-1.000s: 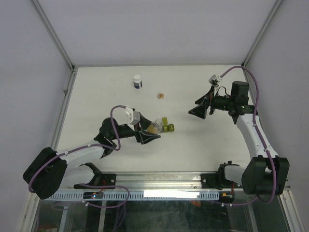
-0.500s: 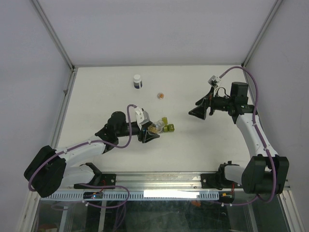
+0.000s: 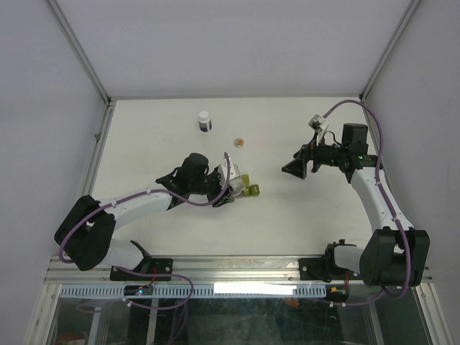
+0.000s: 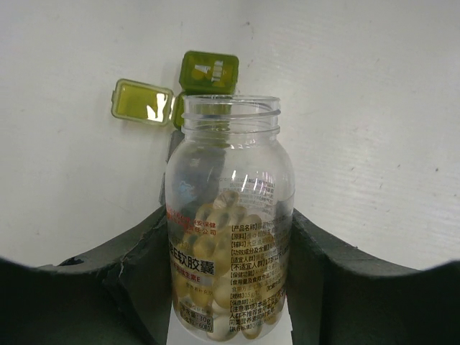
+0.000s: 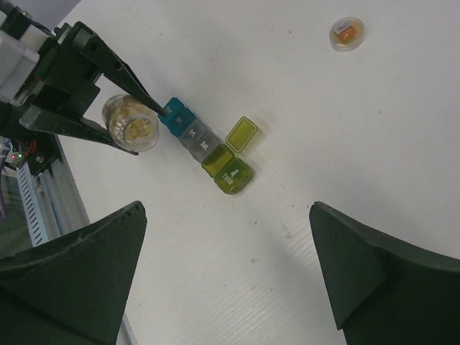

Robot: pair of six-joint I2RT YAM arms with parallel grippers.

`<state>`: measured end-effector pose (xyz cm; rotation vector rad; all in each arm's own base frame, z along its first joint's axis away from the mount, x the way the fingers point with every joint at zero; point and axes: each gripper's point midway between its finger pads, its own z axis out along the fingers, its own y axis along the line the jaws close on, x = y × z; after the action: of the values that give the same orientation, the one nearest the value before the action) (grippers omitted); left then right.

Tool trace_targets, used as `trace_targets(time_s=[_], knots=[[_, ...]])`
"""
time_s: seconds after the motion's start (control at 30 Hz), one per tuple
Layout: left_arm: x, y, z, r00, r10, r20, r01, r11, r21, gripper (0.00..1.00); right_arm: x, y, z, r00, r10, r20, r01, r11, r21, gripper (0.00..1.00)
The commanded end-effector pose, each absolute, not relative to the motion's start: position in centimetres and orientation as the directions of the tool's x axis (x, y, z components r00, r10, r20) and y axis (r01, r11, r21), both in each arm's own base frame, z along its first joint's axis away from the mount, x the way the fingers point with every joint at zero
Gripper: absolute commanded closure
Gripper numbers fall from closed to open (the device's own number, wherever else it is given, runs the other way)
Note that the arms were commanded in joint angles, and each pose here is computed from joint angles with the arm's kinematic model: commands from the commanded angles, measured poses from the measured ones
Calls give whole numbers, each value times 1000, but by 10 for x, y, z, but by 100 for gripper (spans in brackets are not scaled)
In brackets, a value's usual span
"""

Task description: Sort the pills into containers

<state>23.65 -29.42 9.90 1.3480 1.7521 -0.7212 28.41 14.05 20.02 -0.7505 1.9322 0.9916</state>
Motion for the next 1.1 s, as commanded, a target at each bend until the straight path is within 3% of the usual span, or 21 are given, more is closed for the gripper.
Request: trace_targets(time_s=[0.0,0.33,1.07], knots=[[248,-296,103,-31,584,-811,965,229,128,100,296,136,219,-427,-153,-891,-797,529,292,0],[256,-297,71,-48,701,-711,976,184,115,100,297,136,218,-436,-154,-887,-794,529,298,1],[265,-299,70,-41,782,-622,981,150,124,100,297,134,219,-435,-154,-887,-791,537,295,0]])
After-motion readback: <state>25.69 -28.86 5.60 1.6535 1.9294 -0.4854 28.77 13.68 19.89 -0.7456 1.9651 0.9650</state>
